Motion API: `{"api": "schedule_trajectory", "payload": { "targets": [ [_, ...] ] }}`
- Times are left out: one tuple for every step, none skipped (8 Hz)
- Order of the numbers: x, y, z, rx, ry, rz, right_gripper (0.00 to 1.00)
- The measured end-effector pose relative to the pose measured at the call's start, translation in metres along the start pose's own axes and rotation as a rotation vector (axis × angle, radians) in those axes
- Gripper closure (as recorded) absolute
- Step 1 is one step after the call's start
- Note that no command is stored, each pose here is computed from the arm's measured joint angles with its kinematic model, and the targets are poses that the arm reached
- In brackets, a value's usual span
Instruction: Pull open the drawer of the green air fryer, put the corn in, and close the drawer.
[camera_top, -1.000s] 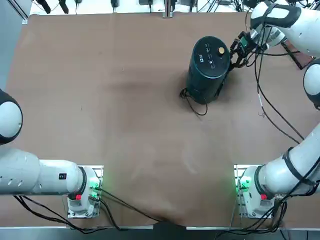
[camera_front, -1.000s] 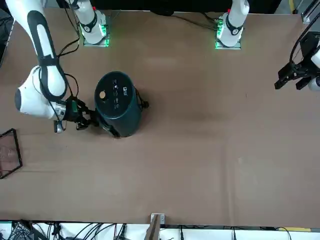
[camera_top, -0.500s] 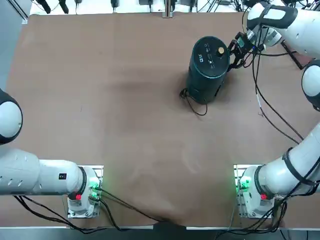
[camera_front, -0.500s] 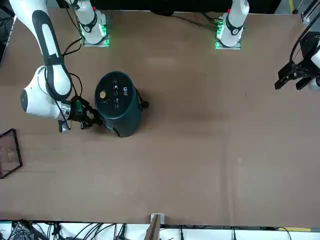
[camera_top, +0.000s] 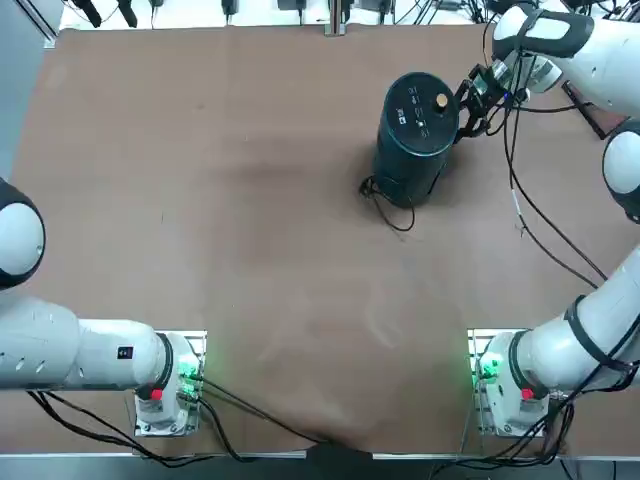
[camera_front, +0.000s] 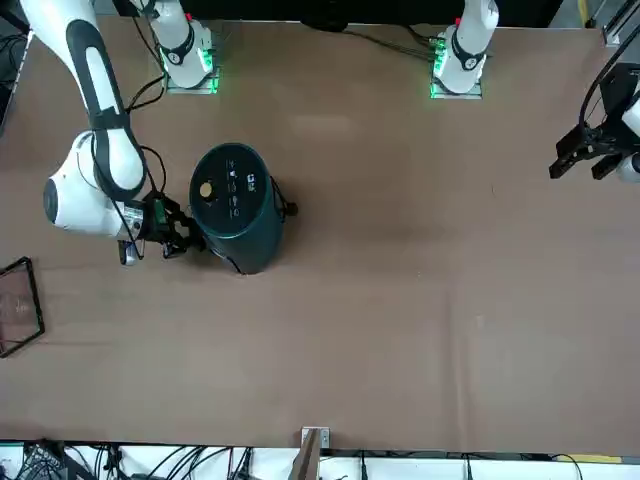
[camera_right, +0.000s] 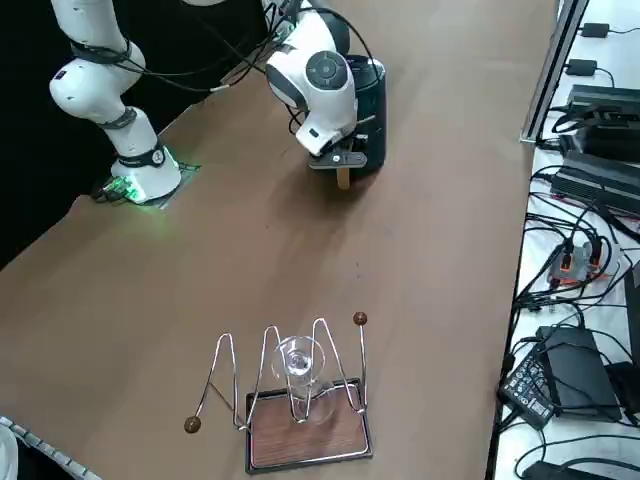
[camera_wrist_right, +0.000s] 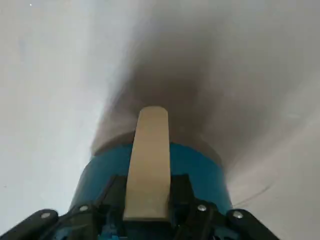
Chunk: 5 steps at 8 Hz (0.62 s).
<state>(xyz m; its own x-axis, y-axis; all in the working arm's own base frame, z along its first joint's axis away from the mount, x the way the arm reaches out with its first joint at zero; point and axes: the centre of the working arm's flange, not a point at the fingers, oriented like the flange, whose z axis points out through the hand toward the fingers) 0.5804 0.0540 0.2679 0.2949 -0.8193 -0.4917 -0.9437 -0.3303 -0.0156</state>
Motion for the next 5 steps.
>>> {"api": "schedule_trajectory", "payload": {
  "targets": [
    [0.000, 0.000, 0.000, -0.001, 0.001, -0.001, 0.53],
    [-0.002, 0.000, 0.000, -0.002, 0.002, -0.004, 0.53],
    [-0.004, -0.001, 0.000, -0.003, 0.004, -0.008, 0.52],
    [-0.009, -0.002, 0.002, -0.005, 0.000, -0.014, 0.42],
    [-0.019, -0.005, 0.006, -0.008, -0.006, -0.025, 0.22]
  ]
}}
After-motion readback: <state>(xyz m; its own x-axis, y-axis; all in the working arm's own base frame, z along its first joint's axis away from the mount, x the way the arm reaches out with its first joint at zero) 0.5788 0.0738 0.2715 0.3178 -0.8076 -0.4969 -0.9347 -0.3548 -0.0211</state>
